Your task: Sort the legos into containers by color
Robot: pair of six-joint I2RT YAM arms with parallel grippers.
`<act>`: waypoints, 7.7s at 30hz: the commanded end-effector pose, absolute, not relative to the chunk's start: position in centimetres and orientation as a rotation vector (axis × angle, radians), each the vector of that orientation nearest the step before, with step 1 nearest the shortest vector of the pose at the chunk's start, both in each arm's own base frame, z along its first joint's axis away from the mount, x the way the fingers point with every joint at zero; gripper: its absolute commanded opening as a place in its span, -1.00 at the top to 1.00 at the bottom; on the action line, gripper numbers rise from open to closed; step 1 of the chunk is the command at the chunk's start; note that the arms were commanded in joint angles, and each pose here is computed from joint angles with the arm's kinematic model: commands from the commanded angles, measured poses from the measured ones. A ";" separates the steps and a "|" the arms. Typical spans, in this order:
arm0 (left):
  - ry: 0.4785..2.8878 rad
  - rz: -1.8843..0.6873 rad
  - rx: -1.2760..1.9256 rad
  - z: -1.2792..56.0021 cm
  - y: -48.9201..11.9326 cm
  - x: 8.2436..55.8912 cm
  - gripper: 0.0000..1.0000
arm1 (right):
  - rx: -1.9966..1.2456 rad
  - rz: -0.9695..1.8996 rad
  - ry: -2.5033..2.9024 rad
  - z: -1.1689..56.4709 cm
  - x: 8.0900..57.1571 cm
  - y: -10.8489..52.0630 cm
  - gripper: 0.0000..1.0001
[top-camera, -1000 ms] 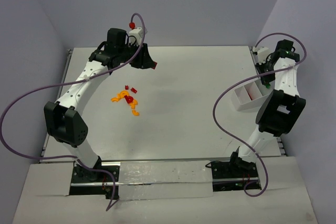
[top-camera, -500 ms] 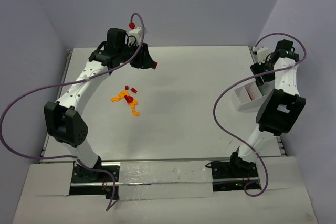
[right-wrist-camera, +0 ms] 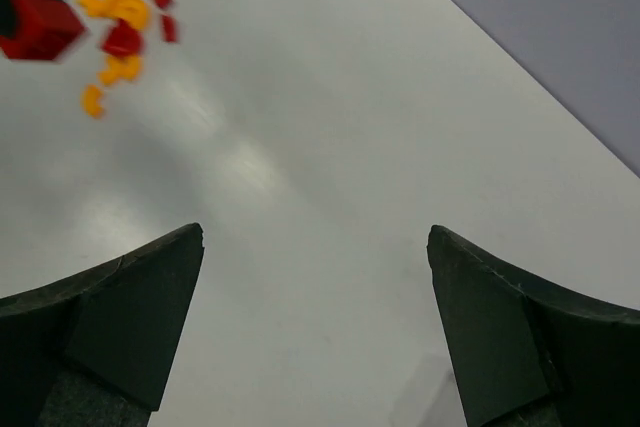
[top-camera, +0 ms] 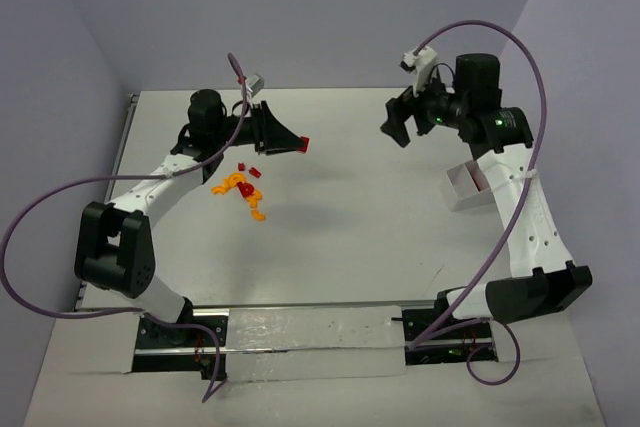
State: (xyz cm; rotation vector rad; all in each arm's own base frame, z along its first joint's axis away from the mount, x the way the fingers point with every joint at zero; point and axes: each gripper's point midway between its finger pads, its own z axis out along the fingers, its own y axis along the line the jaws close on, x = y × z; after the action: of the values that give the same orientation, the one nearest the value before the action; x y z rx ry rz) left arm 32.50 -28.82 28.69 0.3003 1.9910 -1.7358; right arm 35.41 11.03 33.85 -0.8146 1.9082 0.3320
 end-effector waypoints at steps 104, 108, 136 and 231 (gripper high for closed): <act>2.112 -0.657 0.340 27.9 -20.3 39.4 -0.98 | -0.523 -0.388 2.898 14.3 33.6 -14.3 0.69; 2.113 -0.650 0.338 28.0 -20.2 39.7 -0.98 | -0.526 -0.398 2.908 13.9 33.8 -14.4 0.45; 2.258 -0.245 0.332 20.5 -12.9 40.0 -0.87 | -0.581 -0.182 2.634 21.2 36.6 -5.4 -0.88; 1.802 -1.617 -0.249 38.2 -26.1 39.9 1.00 | -0.465 0.746 1.809 38.8 38.8 32.2 -0.77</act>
State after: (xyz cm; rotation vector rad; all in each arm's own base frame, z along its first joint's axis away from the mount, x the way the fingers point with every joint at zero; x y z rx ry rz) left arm 40.80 -25.37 35.27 -0.2801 1.8890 -1.4965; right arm 35.89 32.92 38.64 -0.5557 1.8257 0.8806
